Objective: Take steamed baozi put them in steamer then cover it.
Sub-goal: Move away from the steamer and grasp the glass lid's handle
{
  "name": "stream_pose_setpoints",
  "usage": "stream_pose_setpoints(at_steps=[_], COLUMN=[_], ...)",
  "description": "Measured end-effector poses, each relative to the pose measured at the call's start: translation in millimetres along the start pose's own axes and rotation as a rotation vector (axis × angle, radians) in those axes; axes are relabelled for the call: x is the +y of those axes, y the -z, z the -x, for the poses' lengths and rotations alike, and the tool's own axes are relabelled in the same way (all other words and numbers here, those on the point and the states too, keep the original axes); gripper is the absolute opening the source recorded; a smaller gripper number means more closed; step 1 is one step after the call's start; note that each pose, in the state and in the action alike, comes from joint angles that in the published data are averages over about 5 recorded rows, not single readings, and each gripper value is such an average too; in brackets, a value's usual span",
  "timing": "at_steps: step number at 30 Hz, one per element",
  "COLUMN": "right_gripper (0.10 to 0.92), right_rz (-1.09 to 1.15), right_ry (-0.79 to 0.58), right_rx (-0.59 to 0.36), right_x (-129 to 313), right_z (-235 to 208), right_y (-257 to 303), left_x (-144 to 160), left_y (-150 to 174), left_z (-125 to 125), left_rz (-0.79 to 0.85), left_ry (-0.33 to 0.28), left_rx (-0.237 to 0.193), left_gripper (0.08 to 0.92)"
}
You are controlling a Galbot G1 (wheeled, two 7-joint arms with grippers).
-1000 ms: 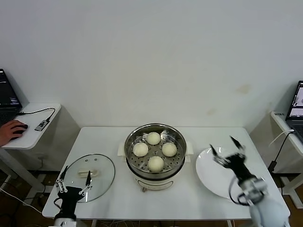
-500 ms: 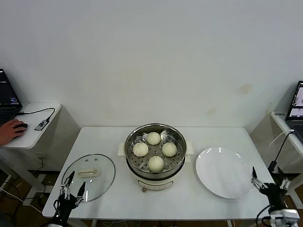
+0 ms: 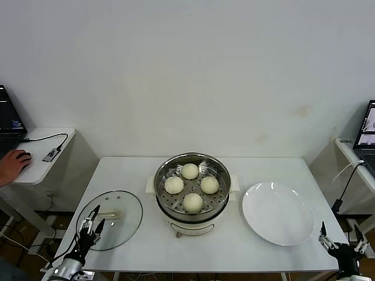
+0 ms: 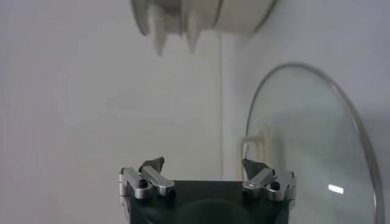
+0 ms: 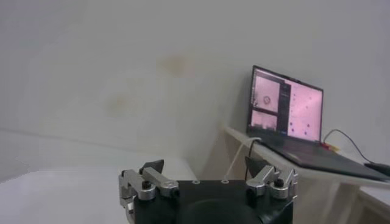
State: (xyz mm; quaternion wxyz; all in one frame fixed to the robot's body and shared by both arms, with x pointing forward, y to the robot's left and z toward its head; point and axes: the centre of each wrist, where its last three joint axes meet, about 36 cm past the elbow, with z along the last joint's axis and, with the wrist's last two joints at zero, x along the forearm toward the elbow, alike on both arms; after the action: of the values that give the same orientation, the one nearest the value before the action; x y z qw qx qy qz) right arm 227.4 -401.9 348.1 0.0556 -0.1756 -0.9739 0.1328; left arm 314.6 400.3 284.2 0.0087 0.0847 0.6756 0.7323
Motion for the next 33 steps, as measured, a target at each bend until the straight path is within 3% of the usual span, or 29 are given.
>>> stream_pose_setpoints(at_steps=[13, 27, 33], right_gripper=[0.823, 0.823, 0.823], right_rz=[-0.020, -0.034, -0.039], right_ry=[-0.022, -0.015, -0.010], right_rx=[0.023, 0.038, 0.041], right_x=[1.3, 5.3, 6.6], right_z=[-7.0, -8.0, -9.4], right_y=[-7.1, -13.7, -14.9], left_x=[-8.3, -14.5, -18.1], left_y=[-19.3, -21.0, -23.0], left_z=[42.5, 62.6, 67.0], left_rz=[0.038, 0.005, -0.013], left_ry=[-0.011, 0.001, 0.001], left_rx=[0.004, 0.004, 0.006], left_gripper=[0.823, 0.821, 0.713])
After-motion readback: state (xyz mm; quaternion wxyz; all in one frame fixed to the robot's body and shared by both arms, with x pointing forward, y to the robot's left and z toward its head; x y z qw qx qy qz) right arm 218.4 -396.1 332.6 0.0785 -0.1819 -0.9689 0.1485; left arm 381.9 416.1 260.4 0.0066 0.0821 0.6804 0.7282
